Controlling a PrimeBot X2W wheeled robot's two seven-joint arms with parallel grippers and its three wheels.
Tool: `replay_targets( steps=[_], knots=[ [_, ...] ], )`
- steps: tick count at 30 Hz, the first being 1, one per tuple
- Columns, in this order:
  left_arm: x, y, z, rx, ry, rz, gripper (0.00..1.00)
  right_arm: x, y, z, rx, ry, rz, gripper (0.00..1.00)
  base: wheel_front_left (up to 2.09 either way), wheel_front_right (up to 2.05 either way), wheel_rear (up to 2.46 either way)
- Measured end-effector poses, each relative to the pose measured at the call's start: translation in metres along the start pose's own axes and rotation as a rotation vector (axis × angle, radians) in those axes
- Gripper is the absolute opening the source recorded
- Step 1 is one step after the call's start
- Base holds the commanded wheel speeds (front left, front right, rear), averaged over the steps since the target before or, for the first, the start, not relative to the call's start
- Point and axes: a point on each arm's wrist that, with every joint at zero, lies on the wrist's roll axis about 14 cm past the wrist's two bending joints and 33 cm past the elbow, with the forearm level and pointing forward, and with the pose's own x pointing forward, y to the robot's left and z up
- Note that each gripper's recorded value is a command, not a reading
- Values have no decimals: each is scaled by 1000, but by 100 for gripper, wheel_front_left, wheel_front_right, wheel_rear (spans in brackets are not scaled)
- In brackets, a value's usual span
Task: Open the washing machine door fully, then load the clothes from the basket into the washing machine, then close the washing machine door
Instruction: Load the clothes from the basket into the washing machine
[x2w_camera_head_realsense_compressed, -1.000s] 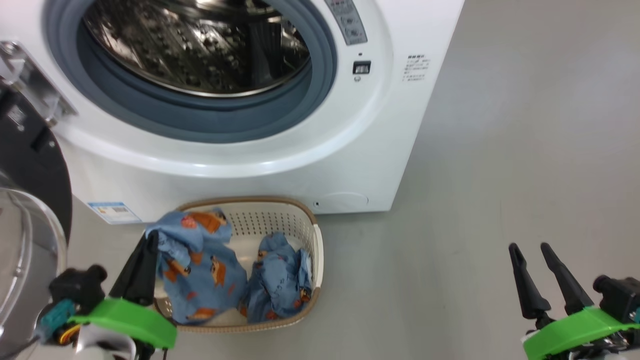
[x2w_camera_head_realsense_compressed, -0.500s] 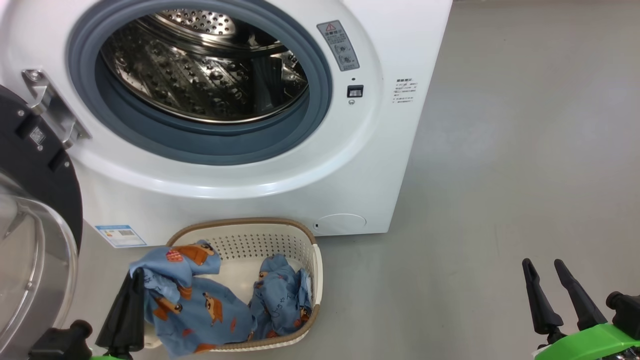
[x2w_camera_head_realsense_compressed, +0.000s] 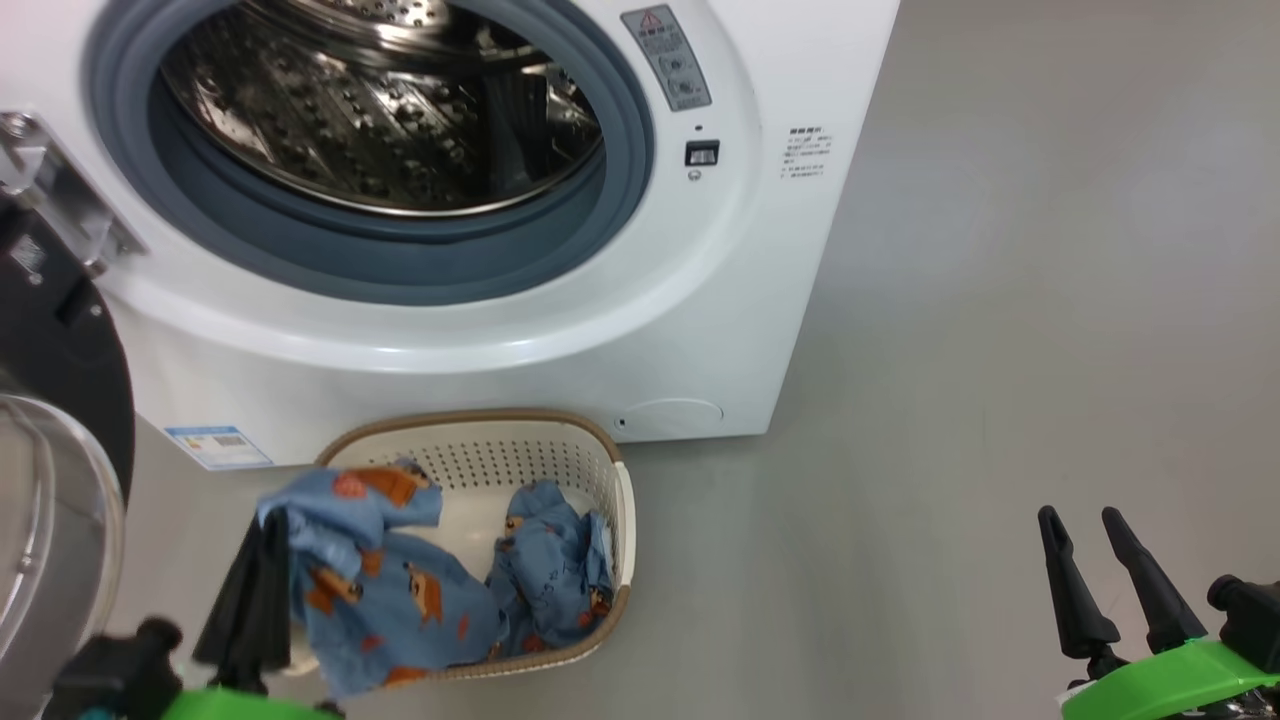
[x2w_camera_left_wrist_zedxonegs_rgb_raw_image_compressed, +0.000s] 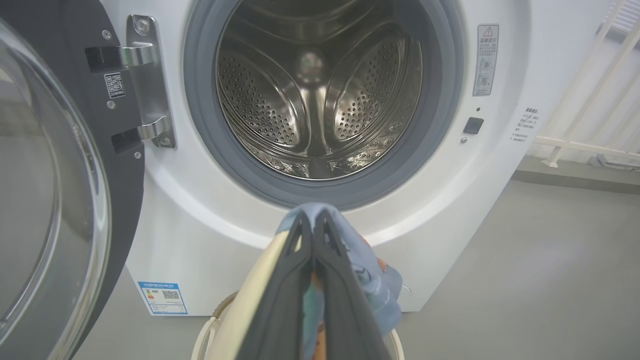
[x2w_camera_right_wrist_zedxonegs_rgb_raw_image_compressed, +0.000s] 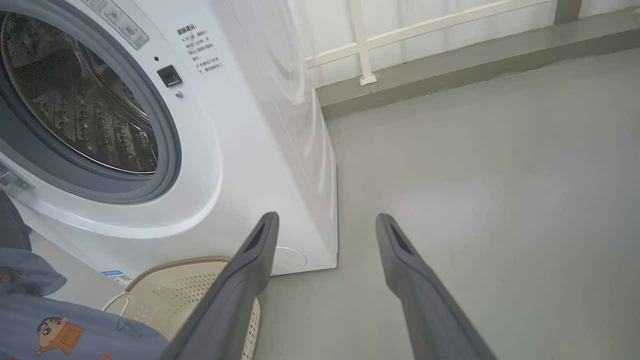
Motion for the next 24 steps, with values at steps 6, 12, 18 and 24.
replay_targets(
  steps=[6,12,18,24],
  knots=[
    [45,-14,18,8,-70,-68,0,13,5,-3,5,5,10,100,0,0,0],
    [104,-31,44,15,-163,-141,0,34,16,-8,-8,13,42,100,0,0,0],
    [163,-47,58,8,-202,-198,0,54,23,-16,-36,29,70,100,0,0,0],
    [209,-52,52,-14,-173,-207,0,65,25,-27,-64,54,86,100,0,0,0]
  ],
)
